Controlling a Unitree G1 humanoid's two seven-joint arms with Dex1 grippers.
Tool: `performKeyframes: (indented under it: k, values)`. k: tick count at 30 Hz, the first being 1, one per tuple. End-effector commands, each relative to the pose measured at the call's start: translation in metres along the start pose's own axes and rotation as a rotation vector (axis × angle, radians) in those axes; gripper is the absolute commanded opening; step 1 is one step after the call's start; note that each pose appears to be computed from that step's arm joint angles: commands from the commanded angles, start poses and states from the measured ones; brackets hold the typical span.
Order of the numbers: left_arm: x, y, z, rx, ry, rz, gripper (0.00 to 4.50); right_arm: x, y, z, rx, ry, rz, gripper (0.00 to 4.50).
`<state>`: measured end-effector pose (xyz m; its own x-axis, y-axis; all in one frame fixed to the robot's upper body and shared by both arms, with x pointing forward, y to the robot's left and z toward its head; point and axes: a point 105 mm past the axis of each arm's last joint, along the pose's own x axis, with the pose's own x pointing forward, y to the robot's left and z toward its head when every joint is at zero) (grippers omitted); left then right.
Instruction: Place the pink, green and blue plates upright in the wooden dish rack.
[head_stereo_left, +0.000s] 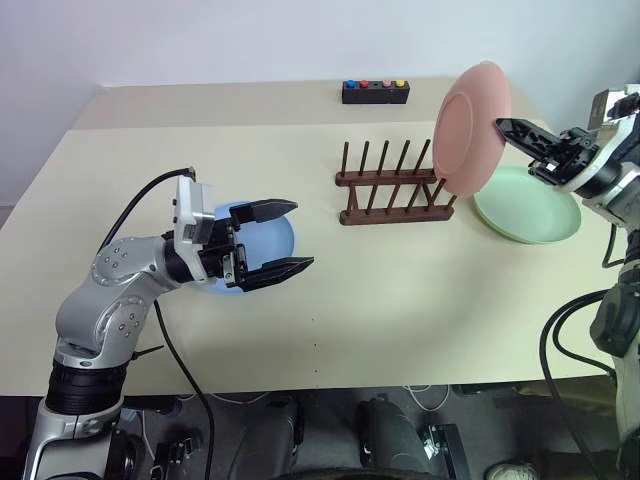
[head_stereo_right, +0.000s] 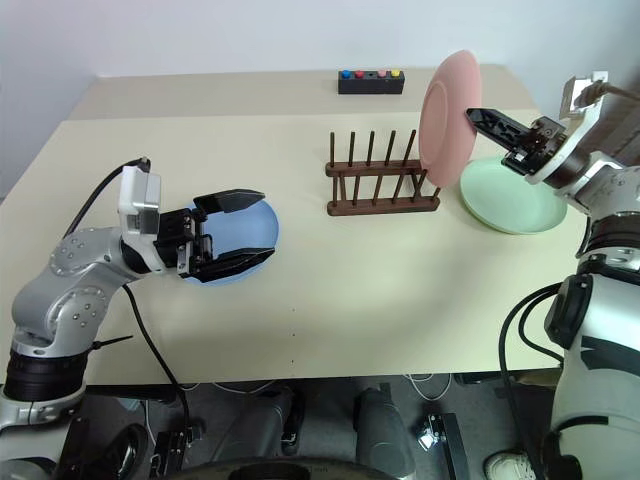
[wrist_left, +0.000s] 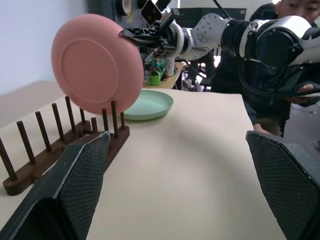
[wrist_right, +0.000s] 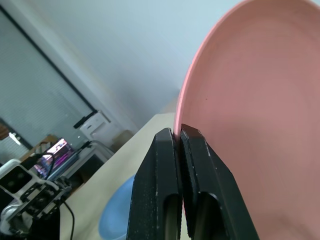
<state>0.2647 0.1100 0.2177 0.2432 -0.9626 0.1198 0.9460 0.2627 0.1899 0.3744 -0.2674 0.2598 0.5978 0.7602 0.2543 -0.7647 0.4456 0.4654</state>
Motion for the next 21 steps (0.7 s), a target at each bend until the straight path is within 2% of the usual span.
performKeyframes:
  k: [1, 4, 7, 14, 21]
  values:
    - [0.0, -0.001, 0.007, 0.044, -0.011, -0.006, 4.5, 0.002, -0.002, 0.008, -0.069, -0.026, -0.028, 0.03]
    - [0.0, -0.002, 0.007, 0.044, -0.01, -0.004, 4.5, 0.007, -0.008, -0.003, -0.062, 0.012, -0.042, 0.03]
    - [0.0, -0.002, 0.007, 0.043, -0.009, 0.0, 4.5, 0.01, -0.009, -0.007, -0.061, 0.016, -0.042, 0.94]
    - [0.0, -0.004, 0.006, 0.037, -0.01, 0.008, 4.5, 0.01, -0.009, 0.001, -0.115, 0.007, -0.056, 4.44]
    - [0.004, -0.004, 0.003, 0.037, -0.009, 0.005, 4.5, -0.005, 0.003, 0.049, -0.332, -0.22, -0.083, 4.48]
